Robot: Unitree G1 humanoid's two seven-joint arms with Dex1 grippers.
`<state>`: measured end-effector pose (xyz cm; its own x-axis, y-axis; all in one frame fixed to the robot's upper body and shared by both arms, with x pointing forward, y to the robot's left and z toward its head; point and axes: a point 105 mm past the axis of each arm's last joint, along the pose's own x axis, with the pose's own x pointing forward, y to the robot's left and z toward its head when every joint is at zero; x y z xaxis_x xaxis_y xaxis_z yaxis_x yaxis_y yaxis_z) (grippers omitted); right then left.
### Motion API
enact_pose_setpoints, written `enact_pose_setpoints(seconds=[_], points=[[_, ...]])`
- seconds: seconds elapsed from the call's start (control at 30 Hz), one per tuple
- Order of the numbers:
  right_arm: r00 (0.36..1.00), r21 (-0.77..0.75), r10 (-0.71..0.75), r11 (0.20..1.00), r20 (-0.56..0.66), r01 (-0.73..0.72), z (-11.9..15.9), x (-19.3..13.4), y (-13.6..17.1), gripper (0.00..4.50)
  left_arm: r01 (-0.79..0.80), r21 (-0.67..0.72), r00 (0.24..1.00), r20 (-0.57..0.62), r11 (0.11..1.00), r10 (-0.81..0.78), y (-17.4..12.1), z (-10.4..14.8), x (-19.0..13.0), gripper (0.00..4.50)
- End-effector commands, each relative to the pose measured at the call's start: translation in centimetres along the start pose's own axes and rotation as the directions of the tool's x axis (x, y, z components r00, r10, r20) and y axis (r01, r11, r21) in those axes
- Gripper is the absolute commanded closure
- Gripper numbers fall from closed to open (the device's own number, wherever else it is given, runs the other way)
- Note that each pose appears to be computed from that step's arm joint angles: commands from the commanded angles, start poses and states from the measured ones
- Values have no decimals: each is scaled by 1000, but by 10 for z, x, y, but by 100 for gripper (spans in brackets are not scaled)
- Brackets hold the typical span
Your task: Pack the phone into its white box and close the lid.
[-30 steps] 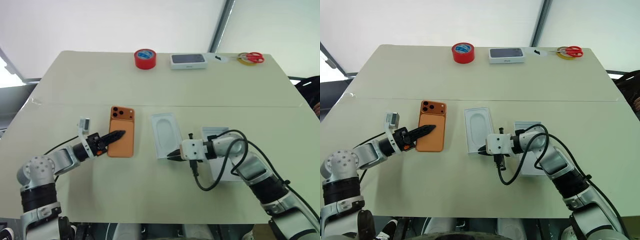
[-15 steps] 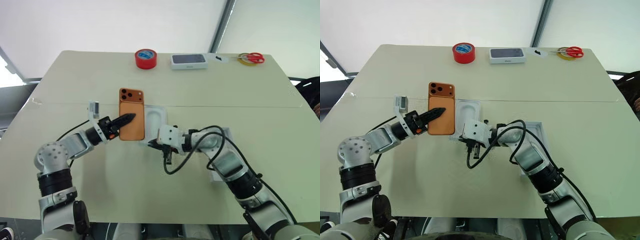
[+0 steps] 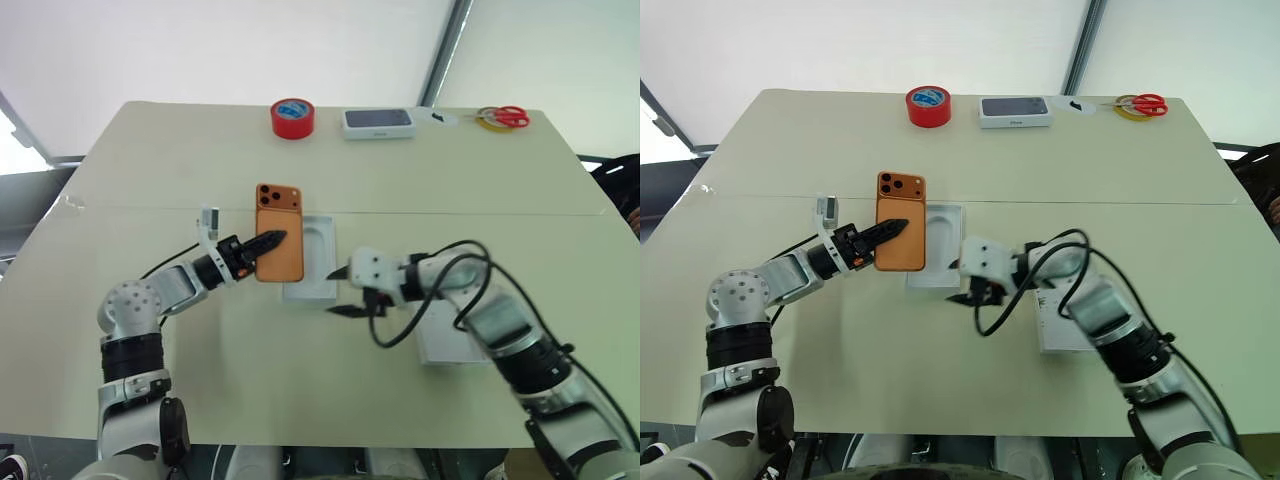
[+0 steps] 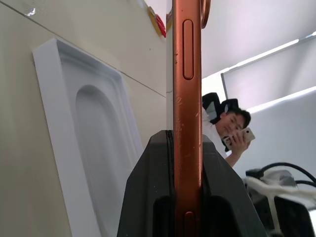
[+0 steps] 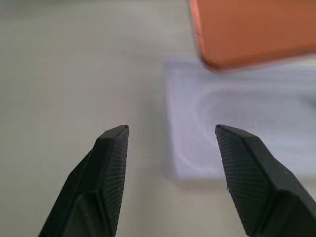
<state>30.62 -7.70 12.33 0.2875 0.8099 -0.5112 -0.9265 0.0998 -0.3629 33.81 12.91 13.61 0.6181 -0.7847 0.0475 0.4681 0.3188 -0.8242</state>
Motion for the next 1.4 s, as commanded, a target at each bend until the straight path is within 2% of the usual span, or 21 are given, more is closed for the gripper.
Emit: enact_pose_setpoints(seconds=[0.03,0.3,0.5,0.57,0.6,0.7,0.8,1.0,1.1,1.4], points=[[995,-39,-98,994,4,98,-3,-18,-27,146,59,-4,998,16,998,-59,-11,-4,8,450],[982,-86,-187,978,21,189,-10,-24,-50,146,32,-47,999,-6,998,-32,-3,-22,14,450],[985,-115,-164,979,49,169,-7,-21,-46,146,4,-55,1000,0,999,-4,3,-25,15,450],[985,-115,-165,979,55,170,-6,-20,-45,141,-5,-56,1000,9,998,6,5,-23,18,350],[985,-116,-163,979,55,169,-6,-19,-45,141,-7,-50,1000,2,999,7,4,-24,19,328],[985,-124,-162,978,52,168,-6,-17,-44,141,-20,-18,999,-32,1000,19,3,-27,23,190],[985,-119,-163,978,57,169,-5,-16,-45,141,-3,-31,1000,-19,999,3,-2,-22,26,190],[983,-121,-171,977,61,177,-4,-12,-45,141,-95,39,984,-144,995,100,6,-31,26,190],[983,-120,-173,976,63,180,-4,-10,-44,141,-141,71,978,-147,987,150,12,-24,24,190],[981,-122,-184,974,57,190,-6,-10,-45,141,-125,167,978,-145,978,150,-1,-11,7,190]])
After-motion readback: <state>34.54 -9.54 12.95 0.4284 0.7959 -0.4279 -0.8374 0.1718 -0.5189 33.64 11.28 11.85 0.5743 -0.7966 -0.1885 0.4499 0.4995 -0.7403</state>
